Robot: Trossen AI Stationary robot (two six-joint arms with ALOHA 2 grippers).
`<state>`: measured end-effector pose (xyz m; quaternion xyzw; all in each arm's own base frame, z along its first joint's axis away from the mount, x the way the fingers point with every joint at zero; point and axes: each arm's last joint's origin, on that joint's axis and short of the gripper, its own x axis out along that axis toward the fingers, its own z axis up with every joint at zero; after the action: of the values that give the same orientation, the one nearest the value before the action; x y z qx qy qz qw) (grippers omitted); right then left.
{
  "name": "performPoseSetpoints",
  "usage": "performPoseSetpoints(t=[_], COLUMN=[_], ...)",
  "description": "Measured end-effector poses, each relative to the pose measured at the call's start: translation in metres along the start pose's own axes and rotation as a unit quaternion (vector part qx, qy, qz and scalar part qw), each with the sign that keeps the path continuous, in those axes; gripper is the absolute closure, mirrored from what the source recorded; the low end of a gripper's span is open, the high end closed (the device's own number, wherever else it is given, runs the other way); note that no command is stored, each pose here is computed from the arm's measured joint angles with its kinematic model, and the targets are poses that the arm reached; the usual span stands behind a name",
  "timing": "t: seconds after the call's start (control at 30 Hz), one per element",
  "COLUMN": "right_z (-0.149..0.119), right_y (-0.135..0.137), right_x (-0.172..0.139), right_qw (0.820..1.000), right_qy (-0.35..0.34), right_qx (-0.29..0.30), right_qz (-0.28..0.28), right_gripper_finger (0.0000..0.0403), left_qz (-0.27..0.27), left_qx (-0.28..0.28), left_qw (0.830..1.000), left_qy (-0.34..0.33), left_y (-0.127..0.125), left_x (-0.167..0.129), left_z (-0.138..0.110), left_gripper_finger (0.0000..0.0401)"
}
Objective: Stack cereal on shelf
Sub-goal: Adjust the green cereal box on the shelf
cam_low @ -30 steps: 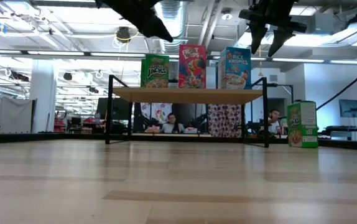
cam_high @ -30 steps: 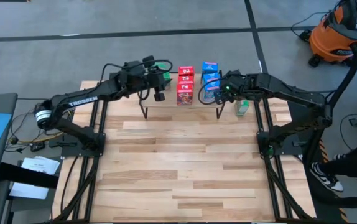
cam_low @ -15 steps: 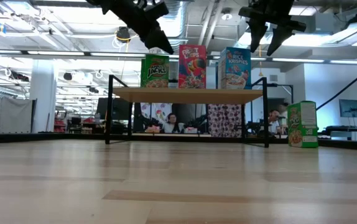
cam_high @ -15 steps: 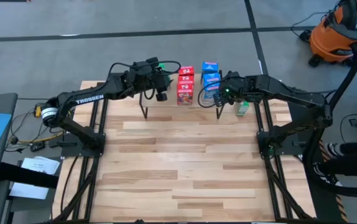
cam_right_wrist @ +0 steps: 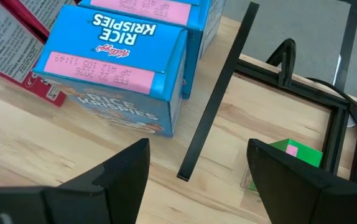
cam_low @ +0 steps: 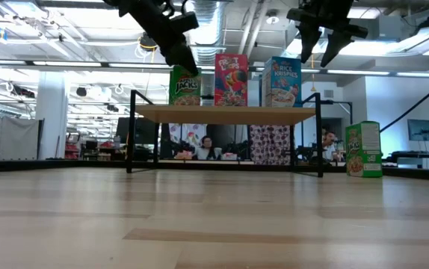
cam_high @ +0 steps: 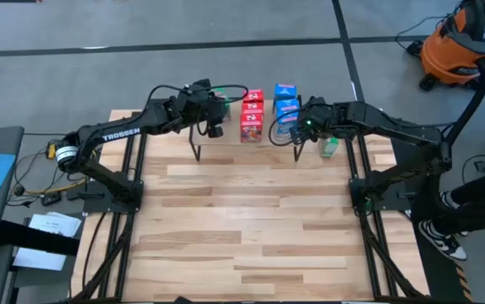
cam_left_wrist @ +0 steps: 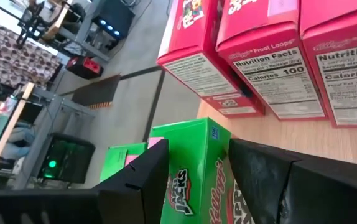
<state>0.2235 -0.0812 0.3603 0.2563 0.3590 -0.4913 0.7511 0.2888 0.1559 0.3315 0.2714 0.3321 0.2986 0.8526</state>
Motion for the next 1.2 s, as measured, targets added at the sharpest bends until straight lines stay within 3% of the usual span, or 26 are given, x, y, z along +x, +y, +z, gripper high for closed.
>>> performPoseSetpoints(t=[0.53, 1.03, 1.2], right_z=[0.0, 0.0, 0.0], right_y=[0.0, 0.0, 0.0], right_x=[0.0, 0.0, 0.0], right_qw=[1.0, 1.0, 1.0], right_qy=[0.0, 0.0, 0.0], right_qx=[0.0, 0.0, 0.0], right_qz=[0.0, 0.0, 0.0], right_gripper_finger=[0.0112, 0.0112, 0.0112], left_qz=[0.005, -0.008, 0.011], left_qx=[0.022, 0.031, 0.04], left_qw=[0.998, 0.999, 0.998], left_qy=[0.056, 0.039, 0.051], left_y=[-0.004, -0.015, -0.014], left_x=[-0.001, -0.011, -0.012], left_z=[-0.008, 0.002, 0.002], left_gripper_finger=[0.0246, 0.0246, 0.0246])
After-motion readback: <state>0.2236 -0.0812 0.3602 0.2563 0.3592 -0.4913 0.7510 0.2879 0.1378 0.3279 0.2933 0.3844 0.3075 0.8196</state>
